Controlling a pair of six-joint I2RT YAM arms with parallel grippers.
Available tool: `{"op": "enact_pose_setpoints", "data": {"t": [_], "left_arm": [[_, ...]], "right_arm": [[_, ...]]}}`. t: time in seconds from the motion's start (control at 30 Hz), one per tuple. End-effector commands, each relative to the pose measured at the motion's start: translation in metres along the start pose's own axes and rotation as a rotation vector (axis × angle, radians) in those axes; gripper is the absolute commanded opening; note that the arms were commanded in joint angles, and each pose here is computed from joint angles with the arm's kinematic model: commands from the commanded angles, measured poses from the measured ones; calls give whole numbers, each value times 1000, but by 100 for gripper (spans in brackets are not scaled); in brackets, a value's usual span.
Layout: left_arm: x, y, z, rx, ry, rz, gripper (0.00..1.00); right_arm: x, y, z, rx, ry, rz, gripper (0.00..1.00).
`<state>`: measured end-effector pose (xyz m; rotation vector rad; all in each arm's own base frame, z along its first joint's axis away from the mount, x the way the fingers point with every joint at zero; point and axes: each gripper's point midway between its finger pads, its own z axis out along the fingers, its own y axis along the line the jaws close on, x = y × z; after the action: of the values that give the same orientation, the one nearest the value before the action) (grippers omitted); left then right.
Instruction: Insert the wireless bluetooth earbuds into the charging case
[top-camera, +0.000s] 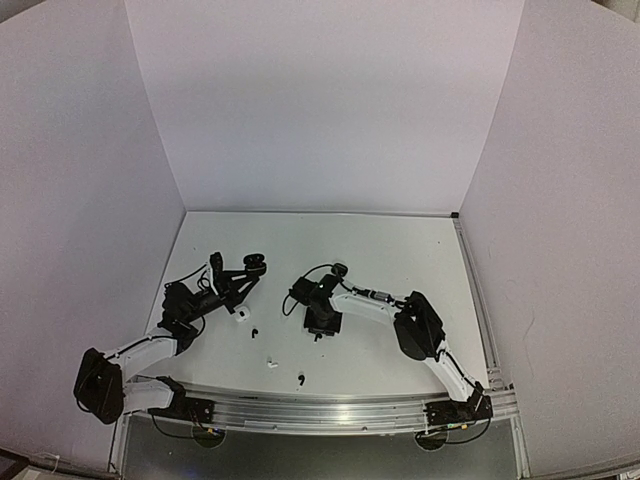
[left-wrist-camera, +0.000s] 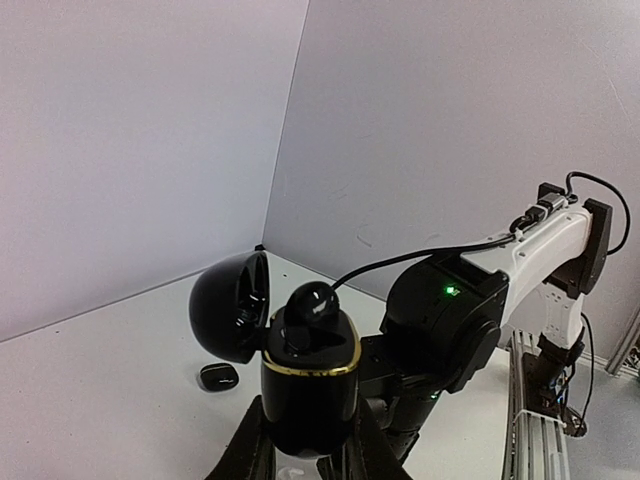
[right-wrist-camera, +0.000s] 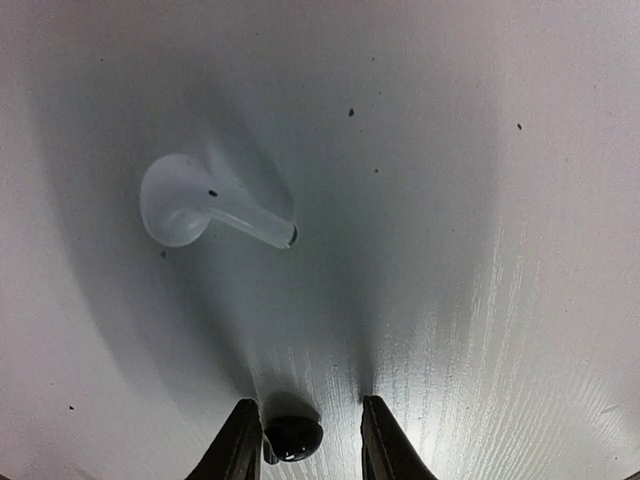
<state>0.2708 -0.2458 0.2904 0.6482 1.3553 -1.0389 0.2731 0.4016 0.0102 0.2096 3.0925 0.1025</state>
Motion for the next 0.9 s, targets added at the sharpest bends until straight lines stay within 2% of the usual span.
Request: {"op": "enact_pose_setpoints", "data": {"t": [0.0,0.27,0.5,0.87], "left_arm": [[-18,-7,1,32,-61,33,0],[-18,-6,0,21,-64,34,0],[-16,-6,1,32,-59,34,0],[-15,-8,2,46,-57,31,0]], "right_arm": [[4,-3,4,25,19,19,30],[9,-8,8,39,42,15,22],[20,-8,5,31,88,4,29],[33,-33,8,125,112,-44,31]]}}
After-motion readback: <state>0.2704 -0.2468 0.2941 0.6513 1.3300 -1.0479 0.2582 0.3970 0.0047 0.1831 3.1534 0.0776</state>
